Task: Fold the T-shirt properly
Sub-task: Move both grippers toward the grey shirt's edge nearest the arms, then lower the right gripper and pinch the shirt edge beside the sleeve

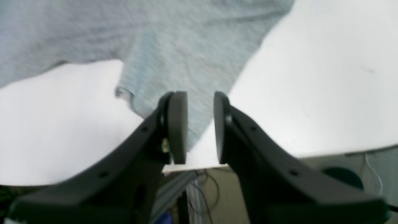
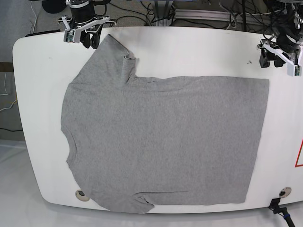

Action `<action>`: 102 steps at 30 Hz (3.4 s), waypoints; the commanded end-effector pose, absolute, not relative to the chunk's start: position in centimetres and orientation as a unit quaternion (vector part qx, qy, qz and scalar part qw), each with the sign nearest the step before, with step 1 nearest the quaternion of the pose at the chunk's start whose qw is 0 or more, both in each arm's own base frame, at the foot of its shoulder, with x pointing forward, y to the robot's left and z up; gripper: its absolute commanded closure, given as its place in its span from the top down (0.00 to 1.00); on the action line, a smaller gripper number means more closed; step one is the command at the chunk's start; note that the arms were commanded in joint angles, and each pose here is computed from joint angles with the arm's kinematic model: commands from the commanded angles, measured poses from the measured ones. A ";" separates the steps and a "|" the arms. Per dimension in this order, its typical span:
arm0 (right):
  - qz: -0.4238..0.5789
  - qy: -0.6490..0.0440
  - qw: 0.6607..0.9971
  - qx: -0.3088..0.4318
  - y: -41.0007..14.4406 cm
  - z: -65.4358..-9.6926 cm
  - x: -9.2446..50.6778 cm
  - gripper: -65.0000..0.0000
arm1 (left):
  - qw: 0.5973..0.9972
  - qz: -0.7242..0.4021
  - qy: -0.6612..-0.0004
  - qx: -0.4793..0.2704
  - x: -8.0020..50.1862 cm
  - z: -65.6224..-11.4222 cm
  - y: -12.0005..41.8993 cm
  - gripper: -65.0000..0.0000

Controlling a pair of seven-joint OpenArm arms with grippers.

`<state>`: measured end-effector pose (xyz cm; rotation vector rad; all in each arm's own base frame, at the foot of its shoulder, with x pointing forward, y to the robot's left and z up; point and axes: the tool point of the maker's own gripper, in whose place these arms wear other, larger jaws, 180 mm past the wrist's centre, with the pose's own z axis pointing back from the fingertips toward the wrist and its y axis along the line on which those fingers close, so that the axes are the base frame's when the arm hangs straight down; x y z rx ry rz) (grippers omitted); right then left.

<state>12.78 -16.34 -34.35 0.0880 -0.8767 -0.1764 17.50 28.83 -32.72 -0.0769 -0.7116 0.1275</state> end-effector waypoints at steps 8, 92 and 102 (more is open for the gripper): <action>-0.103 -0.401 0.903 0.115 -15.5 -34.6 12.1 0.21 | 0.927 0.073 -0.365 -0.041 19.5 -32.1 30.6 0.45; -0.211 -0.344 0.889 0.214 -21.1 -40.4 14.8 0.27 | 0.923 0.063 -0.379 -0.010 19.9 -33.4 31.0 0.47; -0.219 -0.343 0.887 0.220 -21.2 -41.1 15.3 0.27 | 0.923 0.064 -0.380 -0.011 19.9 -33.4 31.0 0.47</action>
